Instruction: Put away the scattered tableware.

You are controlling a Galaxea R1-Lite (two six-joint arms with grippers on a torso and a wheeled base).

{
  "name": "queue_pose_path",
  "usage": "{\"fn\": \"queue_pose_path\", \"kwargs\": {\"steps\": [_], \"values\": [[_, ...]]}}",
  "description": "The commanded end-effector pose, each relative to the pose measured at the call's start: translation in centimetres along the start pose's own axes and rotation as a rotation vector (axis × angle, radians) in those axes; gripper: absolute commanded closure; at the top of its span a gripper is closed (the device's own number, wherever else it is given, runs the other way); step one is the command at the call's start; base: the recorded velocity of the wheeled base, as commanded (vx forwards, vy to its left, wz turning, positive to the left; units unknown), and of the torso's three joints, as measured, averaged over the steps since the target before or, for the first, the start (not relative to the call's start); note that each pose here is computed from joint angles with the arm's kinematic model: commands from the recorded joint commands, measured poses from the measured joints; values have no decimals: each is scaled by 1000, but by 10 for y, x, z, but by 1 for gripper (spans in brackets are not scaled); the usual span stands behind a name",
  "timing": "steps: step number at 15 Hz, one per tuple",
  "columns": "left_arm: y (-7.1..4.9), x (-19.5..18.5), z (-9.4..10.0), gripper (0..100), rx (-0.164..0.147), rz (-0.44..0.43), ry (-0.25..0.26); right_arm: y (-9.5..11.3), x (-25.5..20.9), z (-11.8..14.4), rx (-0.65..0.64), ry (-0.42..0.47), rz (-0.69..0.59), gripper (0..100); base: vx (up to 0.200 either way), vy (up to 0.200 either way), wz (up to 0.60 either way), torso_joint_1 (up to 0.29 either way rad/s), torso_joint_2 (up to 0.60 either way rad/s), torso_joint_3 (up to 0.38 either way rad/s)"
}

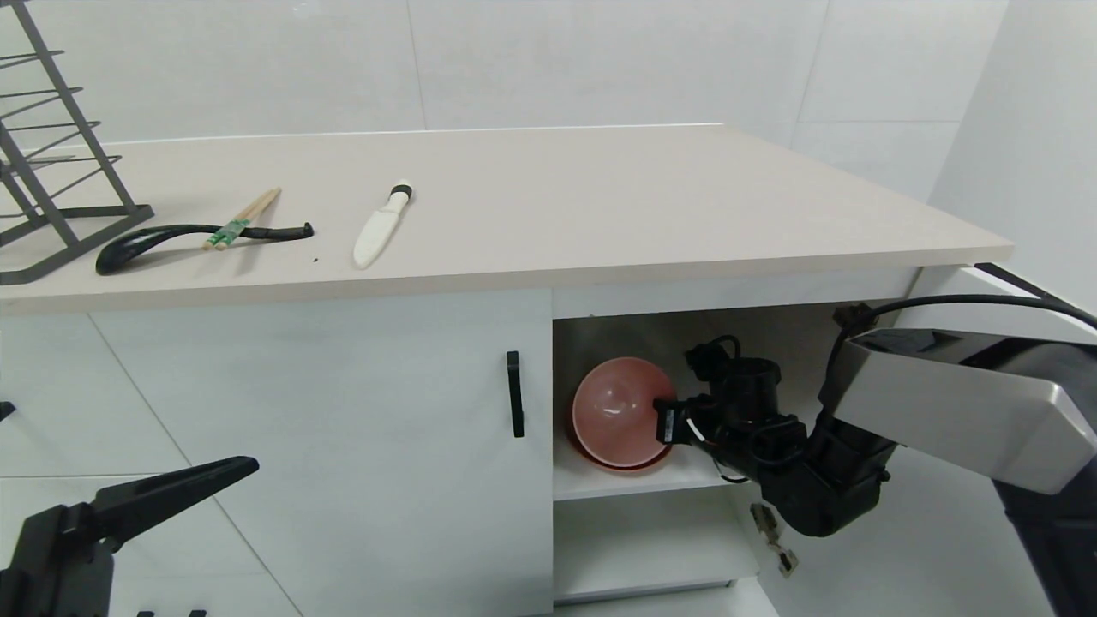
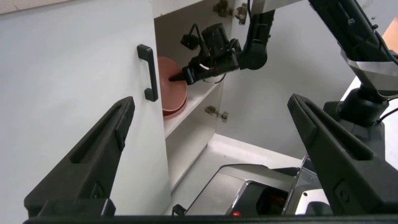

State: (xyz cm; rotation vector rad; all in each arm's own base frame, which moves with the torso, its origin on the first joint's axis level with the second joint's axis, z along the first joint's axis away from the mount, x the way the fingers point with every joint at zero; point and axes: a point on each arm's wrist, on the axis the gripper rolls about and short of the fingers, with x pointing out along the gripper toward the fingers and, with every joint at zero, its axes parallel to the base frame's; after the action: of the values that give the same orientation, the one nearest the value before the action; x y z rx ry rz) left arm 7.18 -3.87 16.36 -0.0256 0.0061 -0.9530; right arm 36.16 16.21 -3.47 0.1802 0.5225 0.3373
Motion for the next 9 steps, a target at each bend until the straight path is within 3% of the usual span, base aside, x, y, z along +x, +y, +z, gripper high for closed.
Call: {"fn": "queue_pose_path", "kwargs": {"steps": [1, 9], "values": [[0, 0, 0, 0, -2, 0, 2, 0, 4, -3, 0, 1, 1, 100, 0, 0, 0, 0, 0, 0], [1, 1, 0, 0, -3, 2, 4, -2, 7, -5, 0, 0, -6, 100, 0, 0, 0, 0, 0, 0]]}}
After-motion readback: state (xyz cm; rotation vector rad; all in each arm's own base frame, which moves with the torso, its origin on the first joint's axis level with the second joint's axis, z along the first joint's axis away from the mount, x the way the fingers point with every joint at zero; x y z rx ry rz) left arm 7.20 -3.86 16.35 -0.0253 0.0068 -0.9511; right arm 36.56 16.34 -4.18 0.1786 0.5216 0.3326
